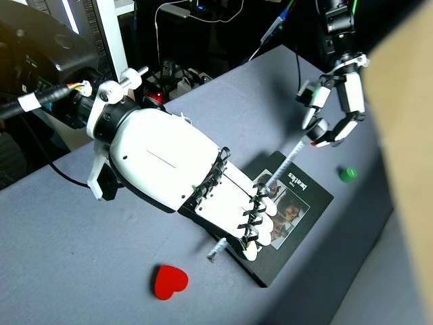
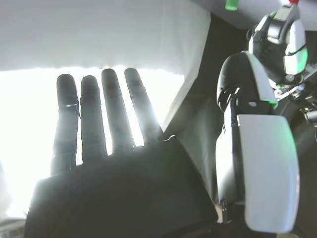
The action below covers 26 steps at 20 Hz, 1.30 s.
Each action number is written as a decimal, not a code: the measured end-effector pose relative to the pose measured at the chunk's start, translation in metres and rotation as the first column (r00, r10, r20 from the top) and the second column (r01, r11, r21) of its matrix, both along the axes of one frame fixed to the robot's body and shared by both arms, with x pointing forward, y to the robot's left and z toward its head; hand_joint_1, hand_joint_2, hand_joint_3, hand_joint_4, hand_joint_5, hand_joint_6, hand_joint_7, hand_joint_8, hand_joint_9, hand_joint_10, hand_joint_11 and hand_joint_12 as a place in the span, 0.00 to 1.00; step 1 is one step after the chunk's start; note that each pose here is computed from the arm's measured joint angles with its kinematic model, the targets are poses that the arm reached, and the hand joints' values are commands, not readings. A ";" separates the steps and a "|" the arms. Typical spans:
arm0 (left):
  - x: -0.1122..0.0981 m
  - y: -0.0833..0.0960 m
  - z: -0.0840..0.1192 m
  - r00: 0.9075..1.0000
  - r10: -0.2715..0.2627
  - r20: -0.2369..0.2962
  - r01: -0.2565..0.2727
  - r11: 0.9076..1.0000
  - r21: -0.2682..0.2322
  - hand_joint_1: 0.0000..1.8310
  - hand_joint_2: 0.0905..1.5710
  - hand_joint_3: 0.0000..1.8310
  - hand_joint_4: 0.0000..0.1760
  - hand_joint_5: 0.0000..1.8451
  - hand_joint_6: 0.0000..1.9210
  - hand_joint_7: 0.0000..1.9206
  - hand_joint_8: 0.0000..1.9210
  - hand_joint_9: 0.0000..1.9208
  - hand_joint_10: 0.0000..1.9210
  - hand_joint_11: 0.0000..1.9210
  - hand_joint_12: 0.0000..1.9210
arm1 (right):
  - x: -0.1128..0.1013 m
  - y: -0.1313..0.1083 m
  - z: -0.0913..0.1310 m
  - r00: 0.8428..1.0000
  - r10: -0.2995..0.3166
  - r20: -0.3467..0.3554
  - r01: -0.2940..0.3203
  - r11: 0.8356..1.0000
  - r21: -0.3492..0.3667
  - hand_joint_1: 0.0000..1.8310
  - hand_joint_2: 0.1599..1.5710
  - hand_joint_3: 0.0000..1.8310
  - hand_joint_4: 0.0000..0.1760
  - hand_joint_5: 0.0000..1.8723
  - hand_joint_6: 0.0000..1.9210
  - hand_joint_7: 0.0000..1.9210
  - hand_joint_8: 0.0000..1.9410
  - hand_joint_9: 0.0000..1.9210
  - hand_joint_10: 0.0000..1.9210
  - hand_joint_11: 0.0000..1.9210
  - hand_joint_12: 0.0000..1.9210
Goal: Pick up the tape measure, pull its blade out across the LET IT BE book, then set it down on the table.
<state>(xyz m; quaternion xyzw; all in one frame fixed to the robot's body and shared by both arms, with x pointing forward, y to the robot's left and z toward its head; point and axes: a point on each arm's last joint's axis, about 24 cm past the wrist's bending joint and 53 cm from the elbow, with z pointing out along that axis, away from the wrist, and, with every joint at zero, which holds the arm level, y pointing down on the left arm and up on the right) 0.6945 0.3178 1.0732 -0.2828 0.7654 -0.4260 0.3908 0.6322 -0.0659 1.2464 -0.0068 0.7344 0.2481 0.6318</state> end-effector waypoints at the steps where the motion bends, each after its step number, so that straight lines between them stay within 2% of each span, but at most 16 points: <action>1: 0.002 0.000 0.000 1.000 -0.012 0.004 0.012 1.000 -0.001 0.76 0.67 0.00 0.00 0.55 0.39 0.55 0.45 0.52 0.60 0.49 0.53 | 0.000 0.000 0.000 1.000 0.001 0.000 -0.001 1.000 0.000 0.08 0.67 0.01 0.00 0.07 0.00 0.07 0.00 0.06 0.00 0.00 0.33; 7: 0.006 -0.004 -0.003 0.998 -0.055 0.020 0.055 0.998 0.010 0.76 0.67 0.00 0.00 0.55 0.39 0.55 0.45 0.52 0.59 0.50 0.53 | 0.000 0.000 0.001 1.000 0.002 0.003 -0.002 1.000 -0.001 0.08 0.67 0.01 0.00 0.07 0.00 0.07 0.00 0.06 0.00 0.00 0.33; 10: 0.012 0.001 0.001 0.996 -0.083 0.041 0.082 0.996 0.043 0.76 0.67 0.00 0.00 0.55 0.39 0.55 0.45 0.52 0.59 0.50 0.52 | 0.000 0.000 0.001 1.000 0.002 0.003 -0.002 1.000 -0.001 0.08 0.68 0.01 0.00 0.07 0.00 0.08 0.00 0.06 0.00 0.00 0.33; 14: 0.012 -0.005 -0.001 0.993 -0.110 0.045 0.108 0.993 0.036 0.76 0.66 0.00 0.00 0.55 0.39 0.56 0.44 0.53 0.58 0.50 0.52 | 0.000 0.001 0.001 1.000 0.003 0.005 -0.003 1.000 -0.001 0.08 0.68 0.01 0.00 0.07 0.00 0.08 0.00 0.07 0.00 0.00 0.33; 23: 0.020 0.008 0.005 0.992 -0.110 0.069 0.104 0.992 0.078 0.76 0.66 0.00 0.00 0.55 0.39 0.56 0.43 0.53 0.58 0.50 0.51 | 0.000 0.001 0.001 1.000 0.004 0.005 -0.004 1.000 -0.001 0.08 0.69 0.00 0.00 0.07 0.00 0.09 0.00 0.08 0.00 0.00 0.34; 26: 0.021 0.008 0.004 0.991 -0.110 0.072 0.105 0.992 0.075 0.76 0.66 0.00 0.00 0.55 0.39 0.57 0.42 0.53 0.58 0.50 0.51 | 0.000 0.001 0.001 1.000 0.005 0.005 -0.005 1.000 -0.001 0.08 0.68 0.00 0.00 0.07 0.00 0.09 0.00 0.08 0.00 0.00 0.34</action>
